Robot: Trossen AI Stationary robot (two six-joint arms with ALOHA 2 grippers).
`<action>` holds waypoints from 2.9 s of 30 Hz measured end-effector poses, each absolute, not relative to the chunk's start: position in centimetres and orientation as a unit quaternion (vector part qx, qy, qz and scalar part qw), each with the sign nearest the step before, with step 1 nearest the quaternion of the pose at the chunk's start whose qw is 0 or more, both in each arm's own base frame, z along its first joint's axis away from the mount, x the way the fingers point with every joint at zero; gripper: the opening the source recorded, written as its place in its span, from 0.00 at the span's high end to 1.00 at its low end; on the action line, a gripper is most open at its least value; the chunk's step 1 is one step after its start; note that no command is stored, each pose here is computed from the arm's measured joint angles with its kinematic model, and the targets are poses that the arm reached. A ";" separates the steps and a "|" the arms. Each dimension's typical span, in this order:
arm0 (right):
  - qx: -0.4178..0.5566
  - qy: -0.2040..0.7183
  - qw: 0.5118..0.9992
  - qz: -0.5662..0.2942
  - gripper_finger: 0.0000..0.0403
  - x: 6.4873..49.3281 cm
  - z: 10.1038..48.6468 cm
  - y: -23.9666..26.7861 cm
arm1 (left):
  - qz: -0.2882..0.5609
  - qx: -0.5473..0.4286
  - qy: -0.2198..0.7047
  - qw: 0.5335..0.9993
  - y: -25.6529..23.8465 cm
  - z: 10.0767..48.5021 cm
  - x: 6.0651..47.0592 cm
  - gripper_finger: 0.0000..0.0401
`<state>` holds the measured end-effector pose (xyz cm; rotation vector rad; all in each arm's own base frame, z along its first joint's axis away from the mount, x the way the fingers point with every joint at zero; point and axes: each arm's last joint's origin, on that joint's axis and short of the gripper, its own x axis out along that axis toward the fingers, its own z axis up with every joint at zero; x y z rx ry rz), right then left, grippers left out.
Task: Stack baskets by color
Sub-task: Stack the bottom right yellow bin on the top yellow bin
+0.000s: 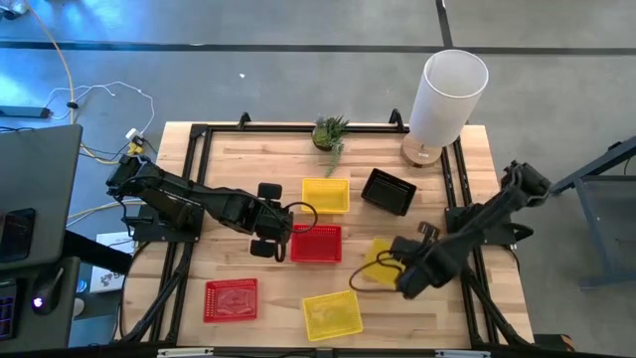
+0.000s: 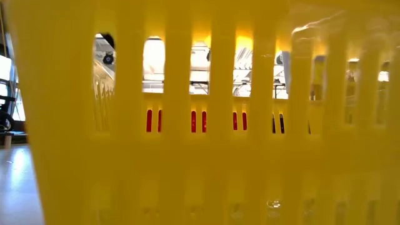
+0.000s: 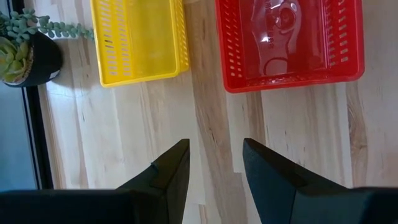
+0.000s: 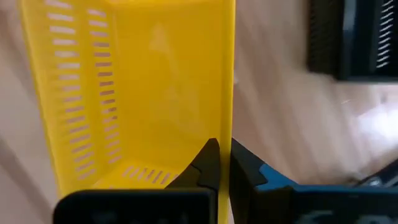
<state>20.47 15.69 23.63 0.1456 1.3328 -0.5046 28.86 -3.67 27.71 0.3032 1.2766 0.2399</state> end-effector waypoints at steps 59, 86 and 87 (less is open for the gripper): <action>-0.207 0.312 0.915 -0.153 1.00 31.0 36.3 -8.2 | 0.099 0.114 0.594 0.790 -3.8 27.7 28.9 0.66; -0.110 0.457 0.883 0.002 1.00 35.0 27.5 -9.2 | 0.102 0.109 0.590 0.794 -3.8 27.7 29.0 0.66; -0.106 0.459 0.882 0.005 1.00 35.0 27.3 -9.3 | 0.103 0.108 0.589 0.794 -3.8 27.7 29.0 0.66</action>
